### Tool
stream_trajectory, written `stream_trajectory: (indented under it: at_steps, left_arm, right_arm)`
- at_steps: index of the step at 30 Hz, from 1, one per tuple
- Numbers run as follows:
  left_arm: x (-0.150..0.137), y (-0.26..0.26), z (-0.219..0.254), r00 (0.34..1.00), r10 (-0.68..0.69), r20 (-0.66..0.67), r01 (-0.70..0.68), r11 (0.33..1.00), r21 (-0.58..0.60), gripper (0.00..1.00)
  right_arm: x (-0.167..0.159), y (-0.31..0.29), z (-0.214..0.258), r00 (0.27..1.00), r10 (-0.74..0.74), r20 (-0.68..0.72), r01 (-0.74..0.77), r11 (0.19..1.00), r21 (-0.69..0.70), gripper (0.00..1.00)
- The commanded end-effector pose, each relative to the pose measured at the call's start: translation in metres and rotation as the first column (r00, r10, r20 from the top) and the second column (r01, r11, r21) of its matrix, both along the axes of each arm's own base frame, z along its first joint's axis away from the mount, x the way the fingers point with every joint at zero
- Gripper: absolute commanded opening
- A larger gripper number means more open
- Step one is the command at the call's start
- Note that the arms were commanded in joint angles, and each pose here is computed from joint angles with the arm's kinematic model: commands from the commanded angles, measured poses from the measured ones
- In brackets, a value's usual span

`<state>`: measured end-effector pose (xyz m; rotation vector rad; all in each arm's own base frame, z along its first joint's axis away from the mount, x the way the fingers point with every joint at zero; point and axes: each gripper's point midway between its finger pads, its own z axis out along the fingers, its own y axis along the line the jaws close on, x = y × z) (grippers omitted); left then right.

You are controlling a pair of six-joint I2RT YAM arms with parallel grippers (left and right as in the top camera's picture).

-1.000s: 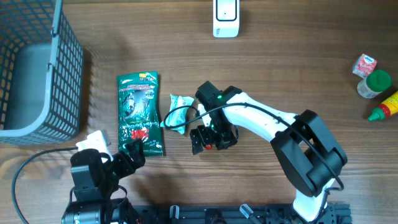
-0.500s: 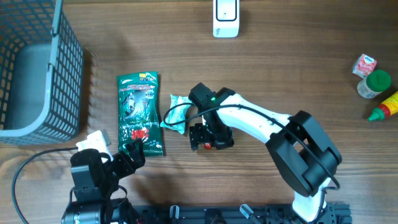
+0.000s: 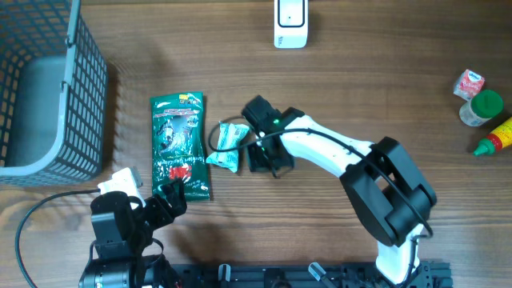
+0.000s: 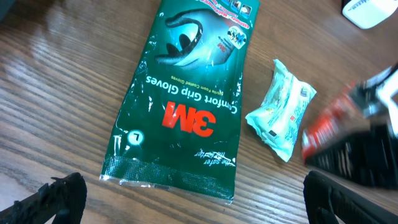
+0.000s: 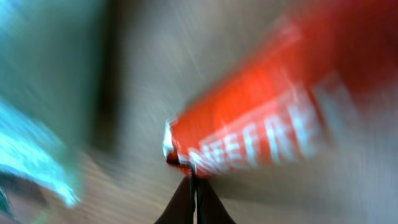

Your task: Scan the item barcode

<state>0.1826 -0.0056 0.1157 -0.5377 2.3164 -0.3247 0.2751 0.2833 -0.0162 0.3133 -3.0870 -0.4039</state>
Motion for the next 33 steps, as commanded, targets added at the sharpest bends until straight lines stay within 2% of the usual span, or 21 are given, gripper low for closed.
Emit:
stream_trajectory:
  at_steps: [1,6,7,8,9,10,11,13,14,17,19,21,33]
  left_arm:
    - [0.000,0.003,-0.001,1.000,0.004,0.001,-0.004,1.000,0.015,1.00]
    - [0.000,0.003,-0.001,1.000,0.004,0.001,-0.004,1.000,0.016,1.00]
    - [0.000,0.003,-0.001,1.000,0.004,0.001,-0.004,1.000,0.016,1.00]
    - [0.000,0.003,-0.001,1.000,0.004,0.001,-0.004,1.000,0.015,1.00]
    - [0.000,0.003,-0.001,1.000,0.004,0.001,-0.004,1.000,0.015,1.00]
    - [0.000,0.003,-0.001,1.000,0.004,0.001,-0.004,1.000,0.015,1.00]
    - [0.000,0.003,-0.001,1.000,0.004,0.001,-0.004,1.000,0.015,1.00]
    - [0.000,0.003,-0.001,1.000,0.004,0.001,-0.004,1.000,0.015,1.00]
    - [0.000,0.003,-0.001,1.000,0.004,0.001,-0.004,1.000,0.015,1.00]
    - [0.000,0.003,-0.001,1.000,0.004,0.001,-0.004,1.000,0.015,1.00]
    - [0.000,0.003,-0.001,1.000,0.004,0.001,-0.004,1.000,0.016,1.00]
    - [0.000,0.003,-0.001,1.000,0.004,0.001,-0.004,1.000,0.015,1.00]
    - [0.000,0.003,-0.001,1.000,0.004,0.001,-0.004,1.000,0.015,1.00]
  right_arm:
    - [-0.031,-0.099,-0.106,0.994,0.073,-0.078,-0.101,0.891,-0.443,0.04]
    - [-0.019,-0.094,-0.072,0.998,0.051,-0.031,-0.060,0.893,-0.445,0.04]
    - [-0.005,-0.089,-0.034,0.997,0.040,0.059,-0.012,0.909,-0.417,0.04]
    - [0.001,-0.083,-0.021,0.995,0.029,0.098,0.011,0.921,-0.389,0.13]
    - [0.008,-0.078,-0.007,0.990,0.011,0.141,0.041,0.934,-0.355,0.47]
    - [0.015,-0.073,0.002,0.985,0.006,0.175,0.052,0.944,-0.326,0.64]
    - [0.026,-0.066,0.016,0.973,-0.006,0.231,0.072,0.958,-0.278,0.69]
    - [0.045,-0.053,0.033,0.947,-0.024,0.321,0.094,0.974,-0.204,0.69]
    - [0.052,-0.047,0.036,0.937,-0.022,0.348,0.090,0.980,-0.180,0.65]
    - [0.065,-0.030,0.034,0.920,0.013,0.392,0.041,0.991,-0.128,0.65]
    - [0.066,-0.027,0.029,0.919,0.041,0.391,0.011,0.991,-0.130,0.74]
    - [0.066,-0.027,0.028,0.918,0.053,0.393,0.000,0.991,-0.135,0.79]
    - [0.065,0.004,0.036,0.907,0.123,0.404,-0.126,0.992,-0.020,0.79]
